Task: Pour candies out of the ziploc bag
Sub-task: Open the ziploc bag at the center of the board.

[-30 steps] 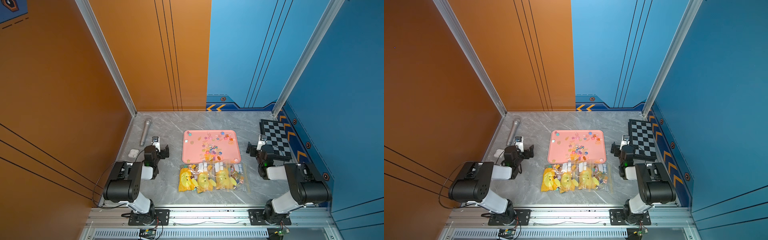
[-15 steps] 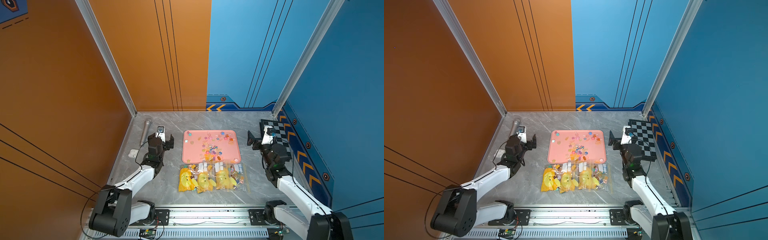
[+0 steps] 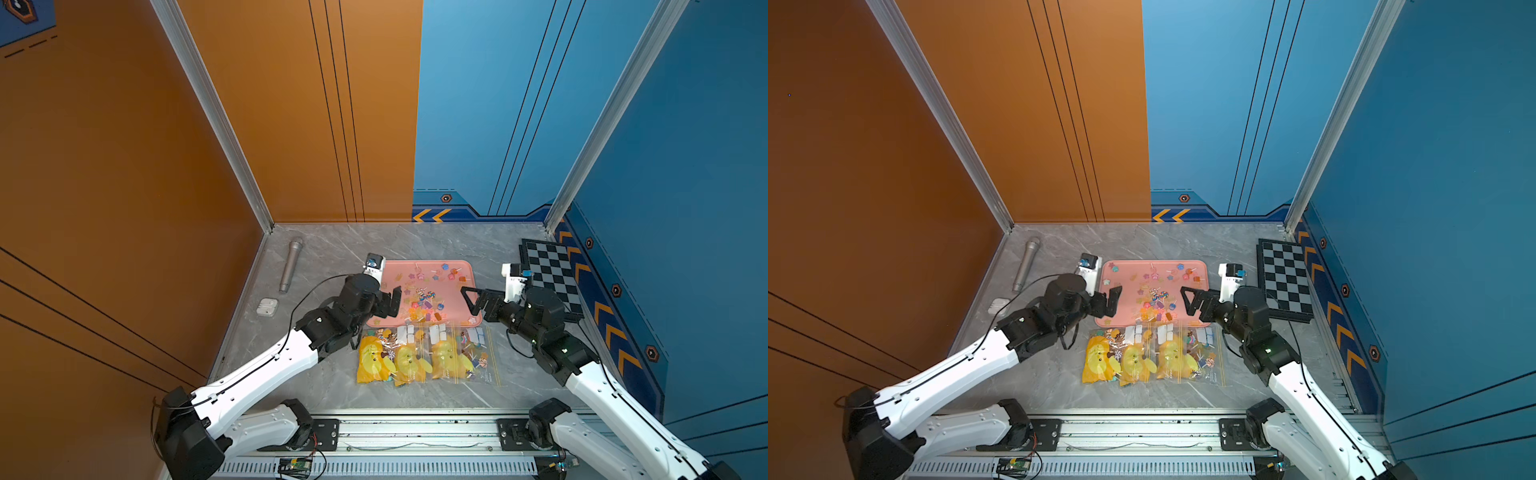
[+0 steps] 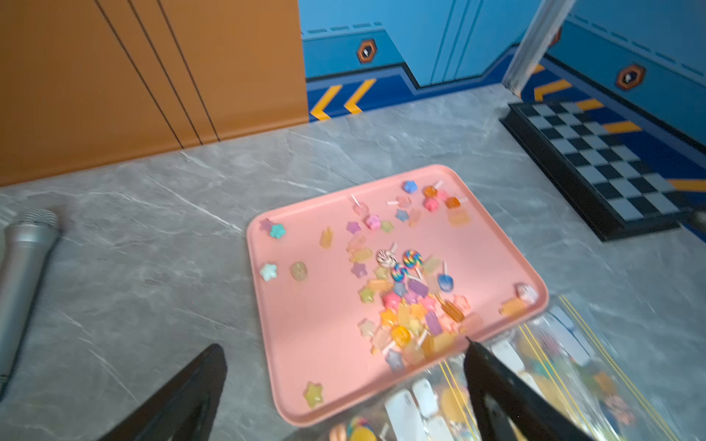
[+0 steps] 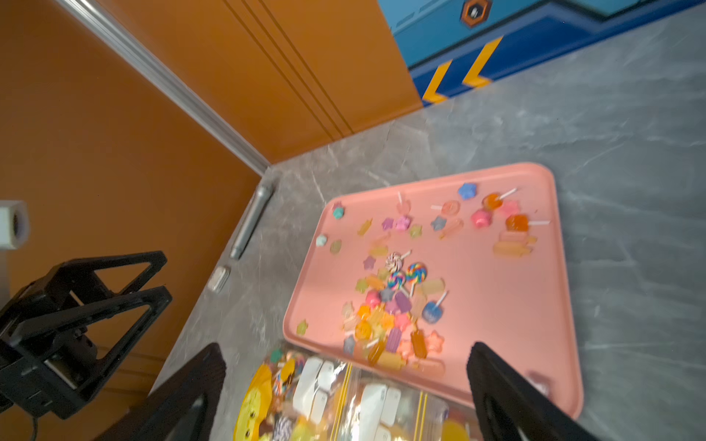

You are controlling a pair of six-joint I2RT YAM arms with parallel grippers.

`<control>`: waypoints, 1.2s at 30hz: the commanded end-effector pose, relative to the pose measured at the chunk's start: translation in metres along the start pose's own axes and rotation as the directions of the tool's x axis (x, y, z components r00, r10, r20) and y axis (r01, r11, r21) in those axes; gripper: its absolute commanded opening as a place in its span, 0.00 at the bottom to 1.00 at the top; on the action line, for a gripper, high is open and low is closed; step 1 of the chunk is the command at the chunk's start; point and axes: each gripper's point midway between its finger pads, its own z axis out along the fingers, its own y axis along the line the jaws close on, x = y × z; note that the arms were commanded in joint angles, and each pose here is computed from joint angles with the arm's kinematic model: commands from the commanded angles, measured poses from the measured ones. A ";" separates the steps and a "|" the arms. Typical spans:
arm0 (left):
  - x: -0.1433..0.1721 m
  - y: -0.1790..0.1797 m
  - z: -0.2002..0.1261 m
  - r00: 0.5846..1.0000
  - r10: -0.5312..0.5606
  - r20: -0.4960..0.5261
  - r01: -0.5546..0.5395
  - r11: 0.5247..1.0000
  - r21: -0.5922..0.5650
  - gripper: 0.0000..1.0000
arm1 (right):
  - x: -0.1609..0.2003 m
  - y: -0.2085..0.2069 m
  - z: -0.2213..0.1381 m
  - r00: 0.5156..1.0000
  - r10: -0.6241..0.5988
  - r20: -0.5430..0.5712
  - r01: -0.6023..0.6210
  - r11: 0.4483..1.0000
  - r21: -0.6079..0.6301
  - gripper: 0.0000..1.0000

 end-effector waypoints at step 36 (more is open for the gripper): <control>0.154 -0.115 0.054 0.849 -0.121 -0.515 0.142 0.990 0.002 0.65 | 0.023 -0.021 -0.033 0.965 0.256 -0.059 -0.249 0.962 0.109 1.00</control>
